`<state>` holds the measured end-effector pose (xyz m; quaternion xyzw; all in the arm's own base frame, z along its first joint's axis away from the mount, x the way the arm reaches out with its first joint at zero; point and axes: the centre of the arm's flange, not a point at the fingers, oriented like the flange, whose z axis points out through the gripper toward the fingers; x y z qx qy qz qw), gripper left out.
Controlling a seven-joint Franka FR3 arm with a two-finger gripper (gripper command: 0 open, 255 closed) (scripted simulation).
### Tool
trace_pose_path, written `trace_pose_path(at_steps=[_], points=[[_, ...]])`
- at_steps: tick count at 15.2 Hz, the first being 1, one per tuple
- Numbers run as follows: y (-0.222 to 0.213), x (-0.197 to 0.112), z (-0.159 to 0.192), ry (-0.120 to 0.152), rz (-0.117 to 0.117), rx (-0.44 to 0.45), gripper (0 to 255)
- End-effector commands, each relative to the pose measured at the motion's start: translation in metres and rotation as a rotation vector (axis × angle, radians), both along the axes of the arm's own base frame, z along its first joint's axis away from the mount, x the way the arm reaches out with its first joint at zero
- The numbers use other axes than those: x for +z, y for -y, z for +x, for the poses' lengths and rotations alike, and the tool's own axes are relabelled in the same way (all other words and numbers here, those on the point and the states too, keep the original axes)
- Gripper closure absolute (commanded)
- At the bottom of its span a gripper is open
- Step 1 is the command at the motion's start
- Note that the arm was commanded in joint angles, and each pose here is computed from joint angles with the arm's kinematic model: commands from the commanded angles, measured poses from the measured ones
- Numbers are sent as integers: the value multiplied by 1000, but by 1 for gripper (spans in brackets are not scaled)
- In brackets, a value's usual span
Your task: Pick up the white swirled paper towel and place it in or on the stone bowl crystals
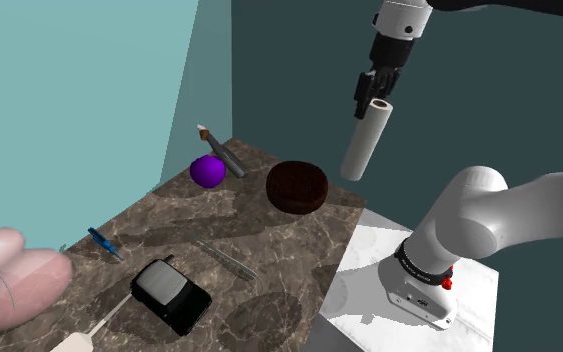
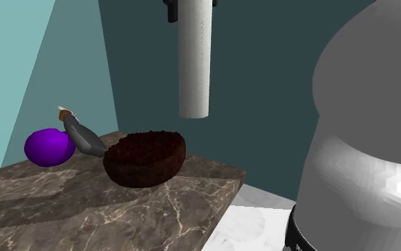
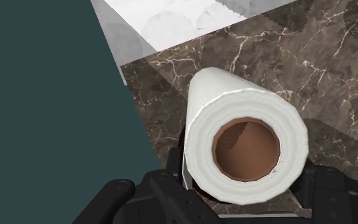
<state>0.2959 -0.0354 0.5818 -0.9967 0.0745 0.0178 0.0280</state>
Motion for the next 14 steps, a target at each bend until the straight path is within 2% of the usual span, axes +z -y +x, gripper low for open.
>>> trace_pose_path(at_steps=[1,11,14], points=[[-6,12,21,0,0,0,255],[-28,72,131,0,0,0,255],[-28,56,131,0,0,0,255]])
